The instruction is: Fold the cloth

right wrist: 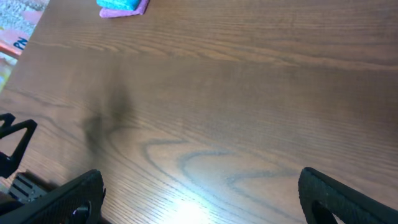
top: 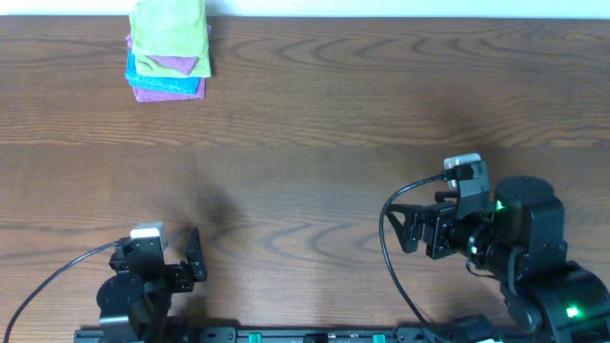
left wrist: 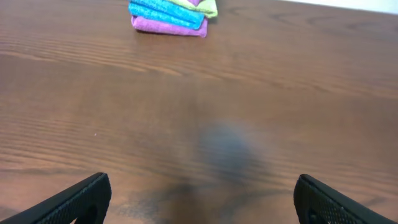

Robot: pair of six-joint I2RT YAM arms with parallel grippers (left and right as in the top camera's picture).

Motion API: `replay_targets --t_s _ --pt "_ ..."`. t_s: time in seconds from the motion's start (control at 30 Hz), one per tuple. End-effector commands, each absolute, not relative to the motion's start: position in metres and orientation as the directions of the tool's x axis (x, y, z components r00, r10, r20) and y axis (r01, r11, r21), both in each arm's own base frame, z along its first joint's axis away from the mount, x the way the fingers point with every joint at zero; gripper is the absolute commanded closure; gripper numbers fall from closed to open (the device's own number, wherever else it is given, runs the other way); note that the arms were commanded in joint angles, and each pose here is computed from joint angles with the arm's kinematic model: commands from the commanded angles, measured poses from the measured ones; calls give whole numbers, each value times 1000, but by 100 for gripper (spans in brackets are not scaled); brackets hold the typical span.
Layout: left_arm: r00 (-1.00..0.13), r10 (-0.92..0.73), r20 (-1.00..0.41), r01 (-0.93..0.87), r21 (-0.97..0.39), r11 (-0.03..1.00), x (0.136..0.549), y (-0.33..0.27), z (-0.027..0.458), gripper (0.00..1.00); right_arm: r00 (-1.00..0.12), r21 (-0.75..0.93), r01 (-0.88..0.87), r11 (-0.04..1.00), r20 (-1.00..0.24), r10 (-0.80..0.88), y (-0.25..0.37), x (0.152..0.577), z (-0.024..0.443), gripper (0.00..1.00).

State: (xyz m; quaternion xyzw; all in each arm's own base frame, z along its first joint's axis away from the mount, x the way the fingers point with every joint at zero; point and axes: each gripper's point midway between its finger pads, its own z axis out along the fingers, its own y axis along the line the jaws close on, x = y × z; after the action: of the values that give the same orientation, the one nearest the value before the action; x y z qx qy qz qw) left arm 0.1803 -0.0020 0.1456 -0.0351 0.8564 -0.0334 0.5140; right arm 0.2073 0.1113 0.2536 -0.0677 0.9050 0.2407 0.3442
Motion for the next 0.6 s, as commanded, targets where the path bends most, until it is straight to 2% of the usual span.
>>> replay_targets --t_s 0.0,0.57 --pt "-481 -44 -876 -8 -46 999 179 -1 139 5 -755 394 -278 876 -653 54 110 207 253 1" --pt "-566 -35 -823 5 -47 999 175 -4 104 5 -755 394 -279 876 -653 54 110 207 253 1"
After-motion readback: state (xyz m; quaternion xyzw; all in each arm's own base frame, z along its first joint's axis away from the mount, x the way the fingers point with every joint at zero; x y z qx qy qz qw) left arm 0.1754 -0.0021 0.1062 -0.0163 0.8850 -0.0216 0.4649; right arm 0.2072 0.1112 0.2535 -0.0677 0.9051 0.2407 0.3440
